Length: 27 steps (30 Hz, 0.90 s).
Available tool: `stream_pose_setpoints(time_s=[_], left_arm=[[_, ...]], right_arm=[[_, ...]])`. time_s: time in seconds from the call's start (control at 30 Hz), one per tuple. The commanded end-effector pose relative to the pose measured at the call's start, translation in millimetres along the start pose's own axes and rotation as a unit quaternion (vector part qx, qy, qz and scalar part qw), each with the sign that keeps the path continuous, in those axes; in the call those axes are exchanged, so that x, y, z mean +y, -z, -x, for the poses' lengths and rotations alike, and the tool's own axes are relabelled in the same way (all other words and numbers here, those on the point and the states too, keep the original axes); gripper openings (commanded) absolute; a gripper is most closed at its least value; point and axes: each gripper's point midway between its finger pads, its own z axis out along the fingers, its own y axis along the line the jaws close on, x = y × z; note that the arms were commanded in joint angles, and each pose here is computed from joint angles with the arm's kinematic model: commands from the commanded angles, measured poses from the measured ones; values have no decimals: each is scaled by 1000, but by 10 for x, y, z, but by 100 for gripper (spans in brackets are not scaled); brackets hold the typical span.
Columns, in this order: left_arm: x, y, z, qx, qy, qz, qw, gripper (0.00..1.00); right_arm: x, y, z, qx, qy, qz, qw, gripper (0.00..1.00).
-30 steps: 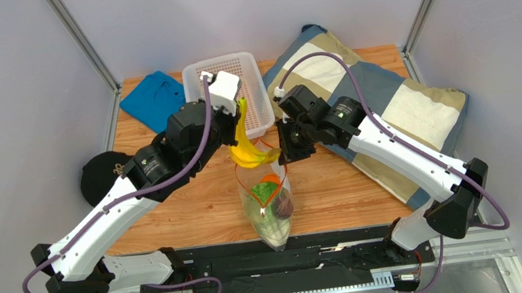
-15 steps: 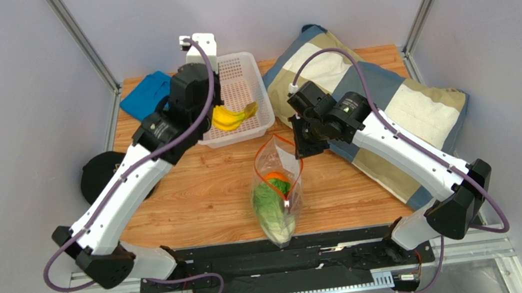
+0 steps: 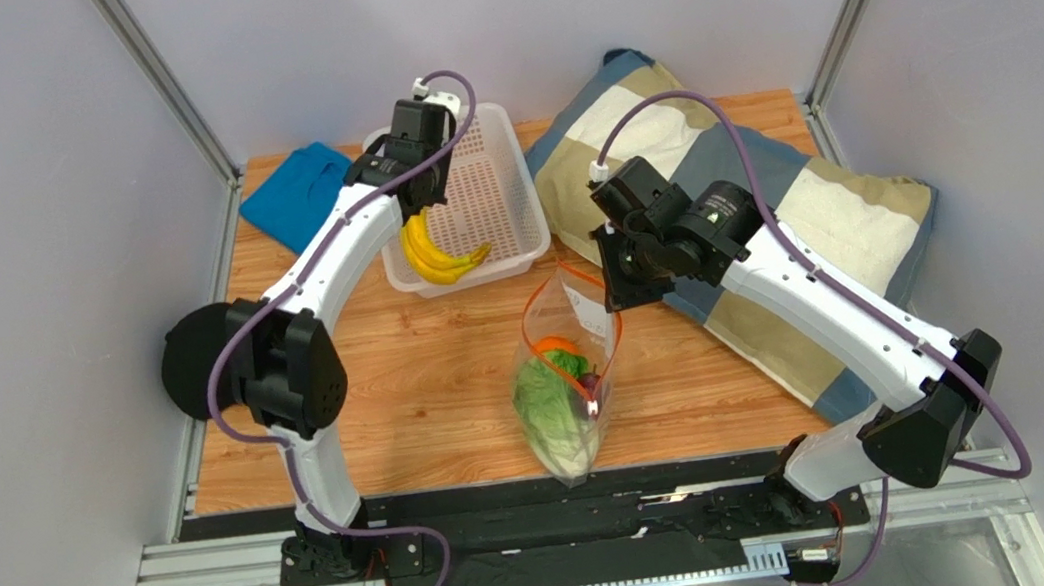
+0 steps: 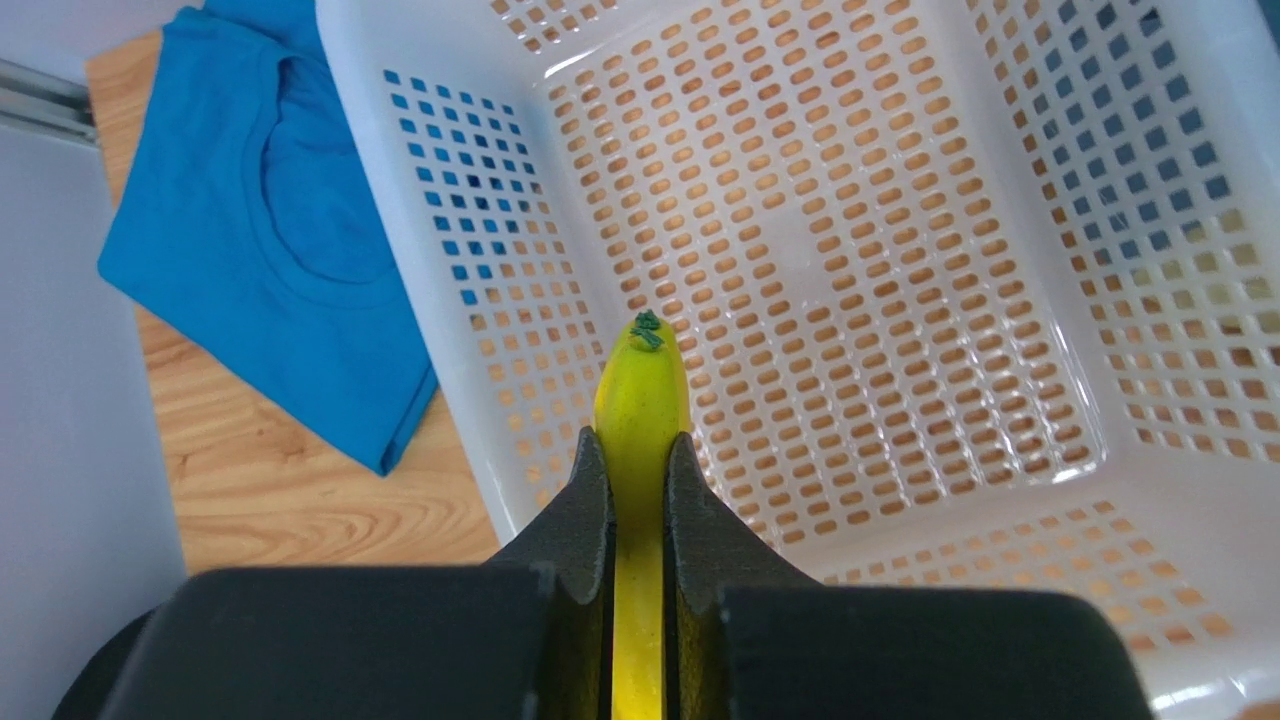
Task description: Open the zip-top bag and remove the fake food
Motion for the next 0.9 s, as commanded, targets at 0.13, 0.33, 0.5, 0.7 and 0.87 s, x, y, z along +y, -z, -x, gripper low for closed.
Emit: stream_pose_setpoints(time_s=[0.13, 0.33, 0.5, 0.7, 0.87], left_arm=[[83, -391, 159, -2, 12, -8, 1000, 0], [92, -617, -27, 30, 50, -20, 998, 0], [8, -745, -75, 38, 67, -44, 996, 0], [66, -769, -237, 84, 68, -20, 994, 30], [195, -529, -186, 87, 71, -5, 994, 60]], right_arm=[[-55, 171, 97, -29, 5, 1, 1000, 0], [-54, 176, 87, -29, -2, 2, 1000, 0], [-43, 176, 60, -26, -8, 7, 1000, 0], [8, 197, 110, -28, -17, 13, 999, 0], [65, 179, 122, -21, -23, 22, 999, 0]])
